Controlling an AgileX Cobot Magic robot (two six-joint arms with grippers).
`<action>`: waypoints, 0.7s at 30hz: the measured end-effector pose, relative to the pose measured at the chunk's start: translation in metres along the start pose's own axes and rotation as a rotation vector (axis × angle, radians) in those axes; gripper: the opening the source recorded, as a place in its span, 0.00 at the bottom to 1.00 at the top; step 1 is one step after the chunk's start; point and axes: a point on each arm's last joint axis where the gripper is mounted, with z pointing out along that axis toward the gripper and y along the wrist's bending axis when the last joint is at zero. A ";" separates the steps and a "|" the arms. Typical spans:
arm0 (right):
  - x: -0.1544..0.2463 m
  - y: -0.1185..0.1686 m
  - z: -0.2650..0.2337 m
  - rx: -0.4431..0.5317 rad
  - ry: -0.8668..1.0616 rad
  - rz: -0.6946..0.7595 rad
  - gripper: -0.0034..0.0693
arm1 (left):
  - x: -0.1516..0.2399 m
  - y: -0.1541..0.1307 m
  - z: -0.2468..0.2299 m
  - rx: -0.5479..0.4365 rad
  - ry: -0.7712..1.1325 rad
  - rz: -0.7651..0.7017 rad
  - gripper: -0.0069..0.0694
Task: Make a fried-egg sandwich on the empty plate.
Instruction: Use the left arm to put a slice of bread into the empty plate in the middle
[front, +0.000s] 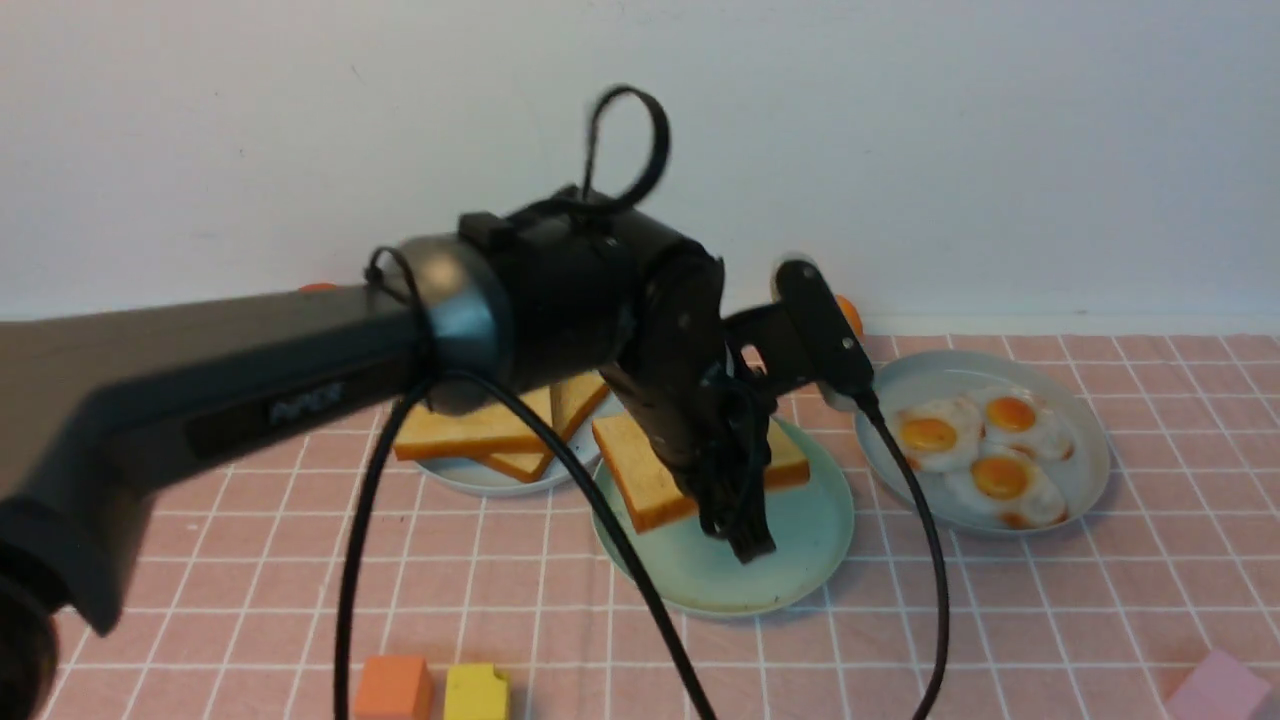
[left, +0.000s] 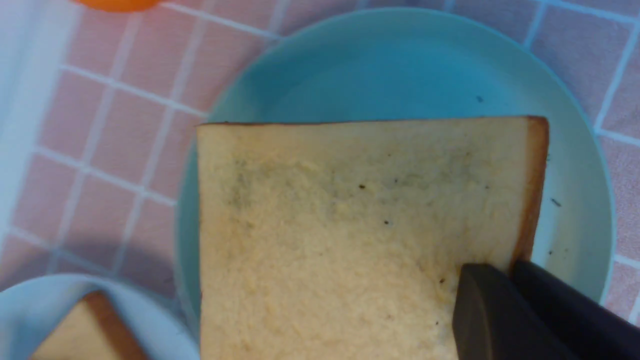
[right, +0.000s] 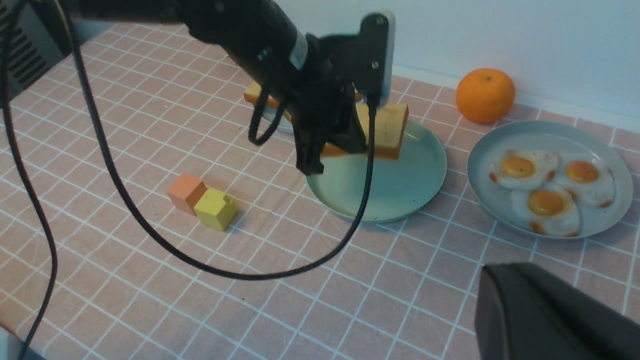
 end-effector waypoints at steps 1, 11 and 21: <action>0.001 0.000 -0.001 0.000 -0.001 -0.001 0.07 | 0.001 -0.004 0.008 0.008 0.009 0.006 0.14; 0.005 0.001 -0.002 -0.011 0.046 0.002 0.07 | 0.005 -0.006 0.033 0.003 0.005 0.016 0.14; 0.005 0.001 -0.002 -0.012 0.046 0.003 0.07 | 0.004 -0.006 0.033 -0.004 -0.009 0.016 0.38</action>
